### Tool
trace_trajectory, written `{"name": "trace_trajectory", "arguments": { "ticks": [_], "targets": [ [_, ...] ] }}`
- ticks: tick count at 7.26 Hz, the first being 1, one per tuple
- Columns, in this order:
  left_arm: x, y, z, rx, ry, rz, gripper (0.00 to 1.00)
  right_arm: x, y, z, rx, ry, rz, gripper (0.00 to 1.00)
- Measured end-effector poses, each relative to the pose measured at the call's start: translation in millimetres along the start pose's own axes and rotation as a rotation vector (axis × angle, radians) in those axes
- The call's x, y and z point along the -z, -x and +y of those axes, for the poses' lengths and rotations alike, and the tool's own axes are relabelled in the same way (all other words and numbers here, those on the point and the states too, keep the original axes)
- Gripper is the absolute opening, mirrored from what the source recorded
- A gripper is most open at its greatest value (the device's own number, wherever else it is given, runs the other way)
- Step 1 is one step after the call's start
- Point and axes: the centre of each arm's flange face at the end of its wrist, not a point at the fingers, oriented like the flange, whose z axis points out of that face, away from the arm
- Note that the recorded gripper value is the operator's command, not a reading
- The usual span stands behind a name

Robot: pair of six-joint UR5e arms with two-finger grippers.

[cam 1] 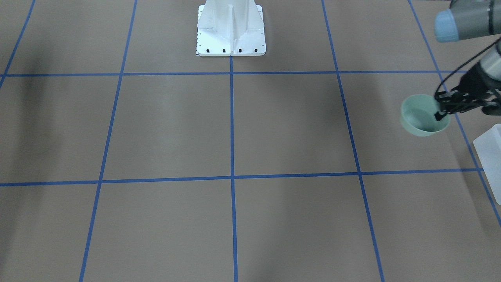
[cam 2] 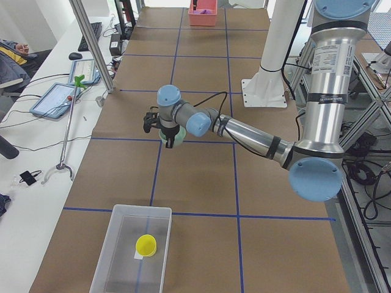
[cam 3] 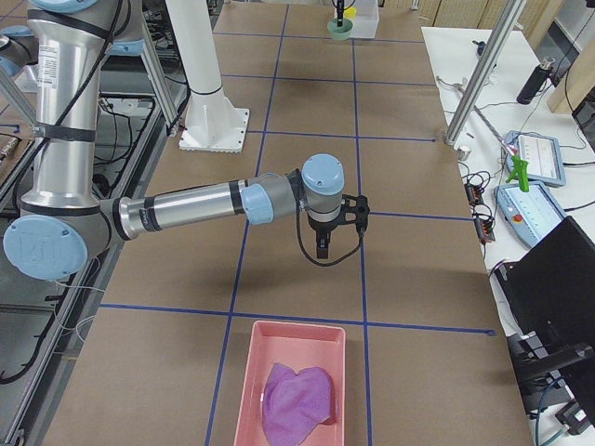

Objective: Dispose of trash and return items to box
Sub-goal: 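Carry the green bowl into the clear bin and release it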

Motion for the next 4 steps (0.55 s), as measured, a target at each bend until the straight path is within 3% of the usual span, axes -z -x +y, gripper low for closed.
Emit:
{"name": "trace_trajectory", "arguments": {
  "ticks": [2, 4],
  "targets": [
    [8.0, 167.1, -3.8, -0.093, 0.005, 0.008, 0.00, -0.3, 0.2, 0.0, 0.001, 0.001, 0.000, 1.00],
    [2.2, 273.8, -12.2, -0.117, 0.022, -0.007, 0.00, 0.4, 1.0, 0.1, 0.004, -0.001, 0.000, 1.00]
  ]
}}
